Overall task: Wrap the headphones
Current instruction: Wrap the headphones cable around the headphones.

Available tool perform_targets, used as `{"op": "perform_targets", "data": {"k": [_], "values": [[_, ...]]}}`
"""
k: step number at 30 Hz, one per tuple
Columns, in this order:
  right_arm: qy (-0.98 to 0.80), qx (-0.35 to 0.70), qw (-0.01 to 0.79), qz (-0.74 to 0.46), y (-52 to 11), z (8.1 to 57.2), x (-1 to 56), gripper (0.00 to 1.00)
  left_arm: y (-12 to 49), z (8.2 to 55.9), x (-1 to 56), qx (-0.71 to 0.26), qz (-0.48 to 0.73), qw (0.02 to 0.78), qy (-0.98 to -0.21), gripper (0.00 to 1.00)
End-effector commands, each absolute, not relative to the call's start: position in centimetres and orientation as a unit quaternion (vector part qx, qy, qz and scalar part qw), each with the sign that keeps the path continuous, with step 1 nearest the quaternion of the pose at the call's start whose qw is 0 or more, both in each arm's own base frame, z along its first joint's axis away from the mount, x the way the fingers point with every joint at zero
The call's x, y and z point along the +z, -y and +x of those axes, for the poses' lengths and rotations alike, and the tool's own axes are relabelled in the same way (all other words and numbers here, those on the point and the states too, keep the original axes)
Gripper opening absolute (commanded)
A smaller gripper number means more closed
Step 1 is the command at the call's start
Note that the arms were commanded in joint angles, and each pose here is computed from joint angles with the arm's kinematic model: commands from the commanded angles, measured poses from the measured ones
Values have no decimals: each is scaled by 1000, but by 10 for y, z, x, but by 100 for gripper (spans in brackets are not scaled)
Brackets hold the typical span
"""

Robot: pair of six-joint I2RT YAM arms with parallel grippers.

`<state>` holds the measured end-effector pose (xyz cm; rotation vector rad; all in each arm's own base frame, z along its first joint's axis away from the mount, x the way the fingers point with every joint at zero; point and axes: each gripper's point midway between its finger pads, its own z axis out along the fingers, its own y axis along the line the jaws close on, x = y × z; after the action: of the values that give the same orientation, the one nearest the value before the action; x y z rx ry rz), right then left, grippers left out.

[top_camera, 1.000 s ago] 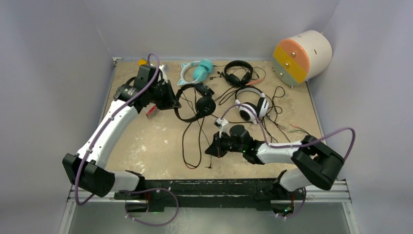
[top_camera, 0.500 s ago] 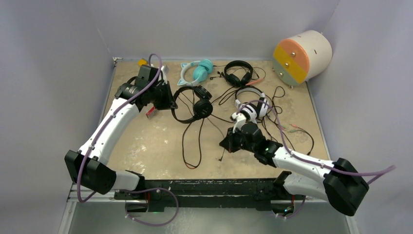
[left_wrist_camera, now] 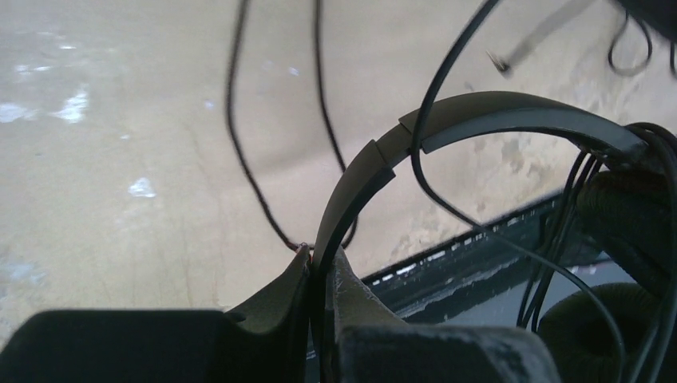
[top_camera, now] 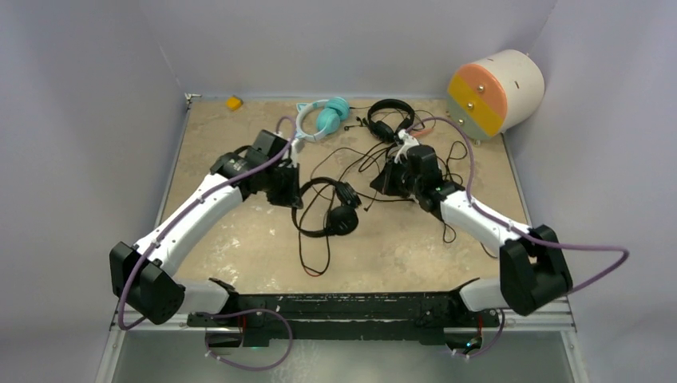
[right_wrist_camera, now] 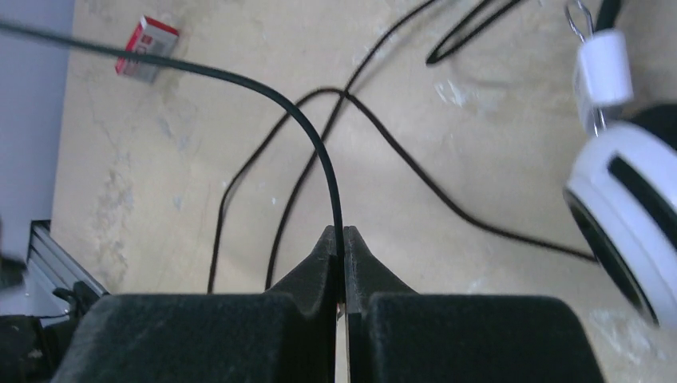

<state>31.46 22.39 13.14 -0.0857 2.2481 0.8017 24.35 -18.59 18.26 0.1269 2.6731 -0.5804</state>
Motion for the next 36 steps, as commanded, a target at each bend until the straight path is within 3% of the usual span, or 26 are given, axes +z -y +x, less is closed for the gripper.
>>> {"op": "perform_targets", "data": {"k": [1,7,14,25,36], "values": [[-860,351,366,-58,-245,339,158,0,215,225,195,-231,88,218,-944,0],[-852,367,373,-18,-230,372,169,0,207,222,198,-221,74,241,-942,0],[-838,398,371,32,-192,423,180,0,198,210,178,-203,75,211,-953,0],[-839,393,370,59,-167,455,176,0,193,199,168,-195,82,199,-957,0],[-817,412,404,0,-184,485,227,0,210,186,143,-195,120,164,-960,0]]}}
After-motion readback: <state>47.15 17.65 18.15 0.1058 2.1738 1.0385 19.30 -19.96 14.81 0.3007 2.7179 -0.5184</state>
